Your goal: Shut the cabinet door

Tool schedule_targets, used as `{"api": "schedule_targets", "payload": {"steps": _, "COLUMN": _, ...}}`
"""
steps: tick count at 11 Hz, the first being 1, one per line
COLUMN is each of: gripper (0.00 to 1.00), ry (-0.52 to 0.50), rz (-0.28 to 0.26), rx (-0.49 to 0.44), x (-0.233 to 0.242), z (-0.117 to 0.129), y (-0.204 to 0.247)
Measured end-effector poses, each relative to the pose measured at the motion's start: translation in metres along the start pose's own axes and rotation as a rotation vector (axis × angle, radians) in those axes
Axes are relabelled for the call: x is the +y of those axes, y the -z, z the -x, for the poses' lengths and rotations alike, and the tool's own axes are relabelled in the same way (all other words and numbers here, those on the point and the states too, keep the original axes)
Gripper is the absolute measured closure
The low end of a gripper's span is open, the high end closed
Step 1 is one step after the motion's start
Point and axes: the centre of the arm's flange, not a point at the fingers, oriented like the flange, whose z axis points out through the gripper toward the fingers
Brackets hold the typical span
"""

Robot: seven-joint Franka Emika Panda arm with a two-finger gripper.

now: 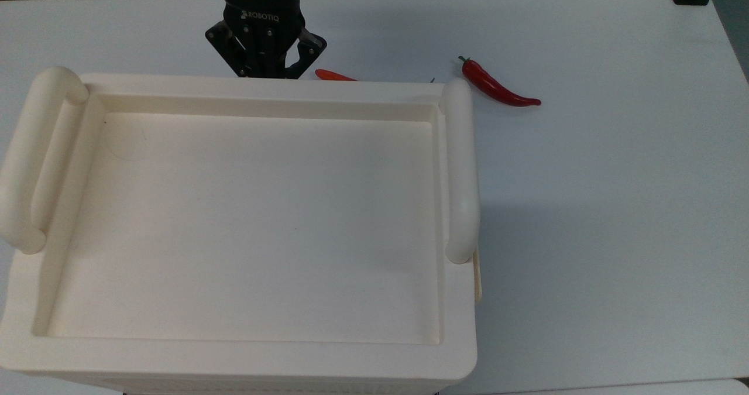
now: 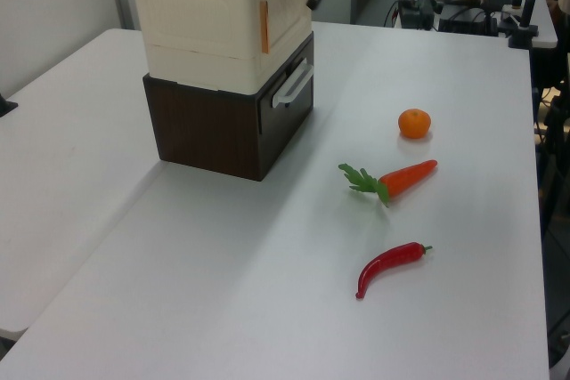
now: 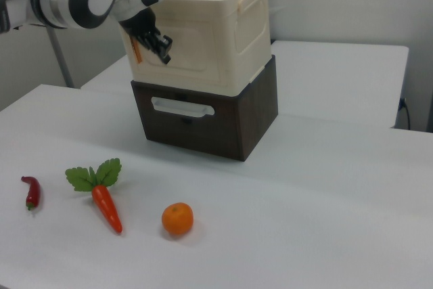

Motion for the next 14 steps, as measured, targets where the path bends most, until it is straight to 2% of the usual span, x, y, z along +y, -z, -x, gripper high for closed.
{"api": "schedule_targets", "payload": {"steps": 2, "gripper": 0.99, "ry": 0.094, "rz": 0.05, "rx": -0.121, "x": -0.005, "z": 0.024, "y": 0.0}}
{"api": "schedule_targets", "payload": {"steps": 5, "gripper": 0.99, "ry": 0.232, "rz": 0.068, "rx": -0.309, "x": 0.006, "z": 0.062, "y": 0.014}}
{"api": "schedule_targets", "payload": {"steps": 7, "gripper": 0.99, "ry": 0.298, "rz": 0.067, "rx": -0.4, "x": 0.023, "z": 0.077, "y": 0.029}}
{"api": "schedule_targets", "payload": {"steps": 10, "gripper": 0.99, "ry": 0.314, "rz": 0.051, "rx": -0.456, "x": 0.052, "z": 0.087, "y": 0.048}}
{"api": "schedule_targets", "payload": {"steps": 14, "gripper": 0.99, "ry": 0.316, "rz": 0.044, "rx": -0.467, "x": 0.052, "z": 0.09, "y": 0.045}}
